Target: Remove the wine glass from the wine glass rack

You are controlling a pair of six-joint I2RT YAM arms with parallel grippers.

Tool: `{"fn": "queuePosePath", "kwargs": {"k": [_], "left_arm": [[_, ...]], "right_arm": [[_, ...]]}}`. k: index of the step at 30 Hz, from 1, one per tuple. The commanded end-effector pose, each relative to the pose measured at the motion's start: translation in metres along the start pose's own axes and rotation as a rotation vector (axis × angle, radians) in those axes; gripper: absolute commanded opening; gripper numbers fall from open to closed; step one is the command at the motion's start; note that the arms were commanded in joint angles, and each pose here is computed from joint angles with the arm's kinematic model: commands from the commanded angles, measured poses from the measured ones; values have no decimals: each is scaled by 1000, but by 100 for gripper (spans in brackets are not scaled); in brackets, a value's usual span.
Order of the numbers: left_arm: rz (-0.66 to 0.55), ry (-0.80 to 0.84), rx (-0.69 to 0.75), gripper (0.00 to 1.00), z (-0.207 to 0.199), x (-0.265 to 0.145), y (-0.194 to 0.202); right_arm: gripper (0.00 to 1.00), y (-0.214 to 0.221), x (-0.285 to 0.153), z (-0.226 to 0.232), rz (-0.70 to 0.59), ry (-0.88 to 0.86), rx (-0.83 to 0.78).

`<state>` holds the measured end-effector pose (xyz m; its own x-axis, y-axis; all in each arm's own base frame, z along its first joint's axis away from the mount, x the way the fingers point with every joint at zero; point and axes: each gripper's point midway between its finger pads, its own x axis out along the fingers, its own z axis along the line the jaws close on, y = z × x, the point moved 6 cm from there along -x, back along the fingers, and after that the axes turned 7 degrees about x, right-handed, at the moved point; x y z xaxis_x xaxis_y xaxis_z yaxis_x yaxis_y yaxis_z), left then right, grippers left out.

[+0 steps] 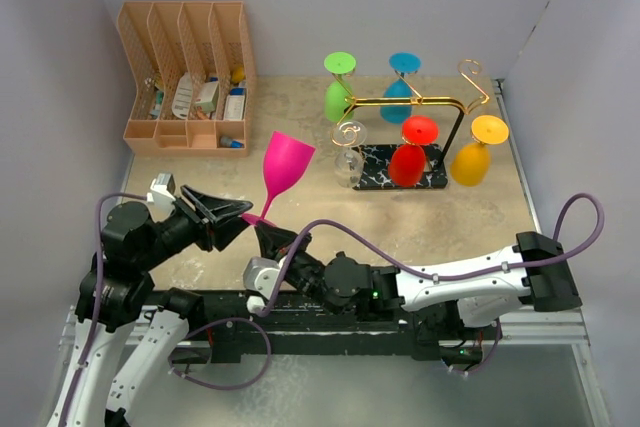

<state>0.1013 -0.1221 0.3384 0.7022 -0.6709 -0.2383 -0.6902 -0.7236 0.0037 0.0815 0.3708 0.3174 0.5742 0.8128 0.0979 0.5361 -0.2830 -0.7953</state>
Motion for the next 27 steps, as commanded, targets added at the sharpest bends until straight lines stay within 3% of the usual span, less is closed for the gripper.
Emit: {"fn": "queuePosePath", "kwargs": {"k": [1,15,18,22,27], "left_arm": [[25,75,22,46,-11,-2,3],[66,52,33,48,-3,9,2],[65,54,42,38,-3,9,2],[72,46,43,13,0,10,2],[61,41,54,0,6,12,1]], "right_arm": [[0,-11,-2,-13,-40,77,42],[0,-13,-6,-16,-59,75,62],[0,-14,-6,-16,-61,78,65],[0,-16,-8,-19,-68,86,75],[3,-19,-12,-25,-60,102,95]]}}
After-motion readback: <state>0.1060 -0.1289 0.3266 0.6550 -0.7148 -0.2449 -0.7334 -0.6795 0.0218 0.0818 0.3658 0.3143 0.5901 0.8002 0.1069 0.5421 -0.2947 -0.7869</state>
